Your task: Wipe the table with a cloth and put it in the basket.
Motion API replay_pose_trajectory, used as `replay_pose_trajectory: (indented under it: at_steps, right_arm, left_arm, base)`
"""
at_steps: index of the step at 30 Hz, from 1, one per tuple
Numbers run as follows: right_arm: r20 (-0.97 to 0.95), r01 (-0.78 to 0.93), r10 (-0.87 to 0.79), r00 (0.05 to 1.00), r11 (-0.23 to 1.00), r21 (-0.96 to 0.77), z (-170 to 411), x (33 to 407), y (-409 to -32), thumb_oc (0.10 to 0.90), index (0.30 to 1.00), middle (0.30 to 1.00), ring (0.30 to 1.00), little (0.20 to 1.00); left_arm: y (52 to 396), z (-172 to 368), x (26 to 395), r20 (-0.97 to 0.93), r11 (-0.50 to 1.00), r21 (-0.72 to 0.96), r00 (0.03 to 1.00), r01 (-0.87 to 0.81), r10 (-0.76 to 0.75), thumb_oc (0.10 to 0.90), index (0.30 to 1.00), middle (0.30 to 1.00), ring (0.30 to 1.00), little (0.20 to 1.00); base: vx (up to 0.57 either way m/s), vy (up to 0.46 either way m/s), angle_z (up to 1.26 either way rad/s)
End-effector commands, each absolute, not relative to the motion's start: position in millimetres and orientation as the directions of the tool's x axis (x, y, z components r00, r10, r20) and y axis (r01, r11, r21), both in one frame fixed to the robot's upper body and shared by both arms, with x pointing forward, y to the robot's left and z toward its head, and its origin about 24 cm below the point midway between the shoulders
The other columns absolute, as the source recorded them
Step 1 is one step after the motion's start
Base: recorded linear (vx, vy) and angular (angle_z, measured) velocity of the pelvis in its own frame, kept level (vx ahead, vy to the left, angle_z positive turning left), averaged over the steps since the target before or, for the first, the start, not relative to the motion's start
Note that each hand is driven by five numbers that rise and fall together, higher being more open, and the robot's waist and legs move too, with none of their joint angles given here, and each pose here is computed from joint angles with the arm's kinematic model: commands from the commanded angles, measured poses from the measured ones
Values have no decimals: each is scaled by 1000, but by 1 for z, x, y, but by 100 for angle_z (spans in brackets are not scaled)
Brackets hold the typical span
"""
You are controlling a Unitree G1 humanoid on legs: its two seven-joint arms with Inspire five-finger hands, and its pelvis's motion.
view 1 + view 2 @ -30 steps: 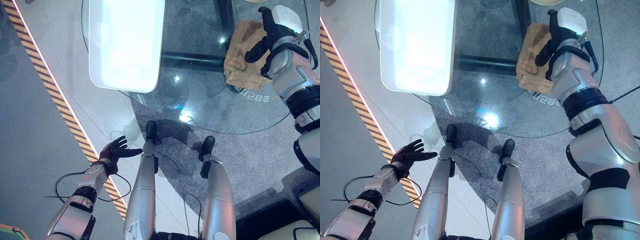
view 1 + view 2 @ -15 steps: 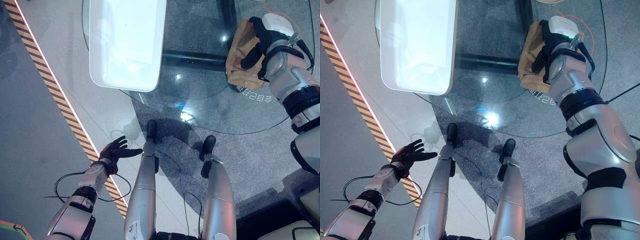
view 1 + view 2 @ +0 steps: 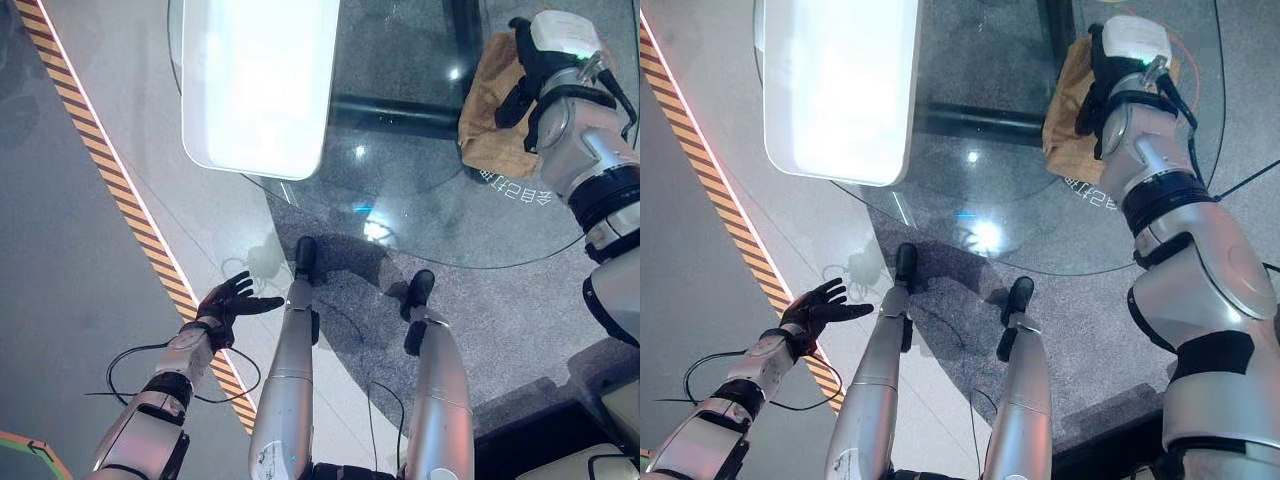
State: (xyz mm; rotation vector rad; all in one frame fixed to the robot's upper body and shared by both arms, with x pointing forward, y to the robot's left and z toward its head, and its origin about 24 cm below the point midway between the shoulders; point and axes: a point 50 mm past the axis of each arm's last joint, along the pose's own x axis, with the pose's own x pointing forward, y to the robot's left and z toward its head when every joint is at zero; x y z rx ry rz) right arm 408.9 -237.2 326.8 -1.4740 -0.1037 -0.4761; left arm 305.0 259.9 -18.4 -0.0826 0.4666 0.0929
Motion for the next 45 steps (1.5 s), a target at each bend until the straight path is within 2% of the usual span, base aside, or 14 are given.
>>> replay_pose_trajectory:
  at_steps: [1,21,35,45]
  right_arm:
    - [556,546,-269,786,-119,-829,390,385,-254,800,900,900,900,900]
    - [392,393,-261,882,-52,-918,371,393,-255,800,900,900,900,900]
    - [426,420,-254,868,-79,-904,374,392,-255,800,900,900,900,900]
    - [557,551,-303,773,-113,-827,385,385,-263,800,900,900,900,900]
  left_arm:
    - [274,-26,289,-476,994,-24,875,-109,84,800,900,900,900,900]
    - [273,-28,286,-474,996,-29,878,-87,62,800,900,900,900,900]
    - [271,-27,287,-469,997,-32,882,-77,53,800,900,900,900,900]
    - [268,-28,287,-466,996,-36,883,-78,52,800,900,900,900,900]
  base:
    - [0,0,0]
    - [5,-2,0]
    - [0,0,0]
    - [0,0,0]
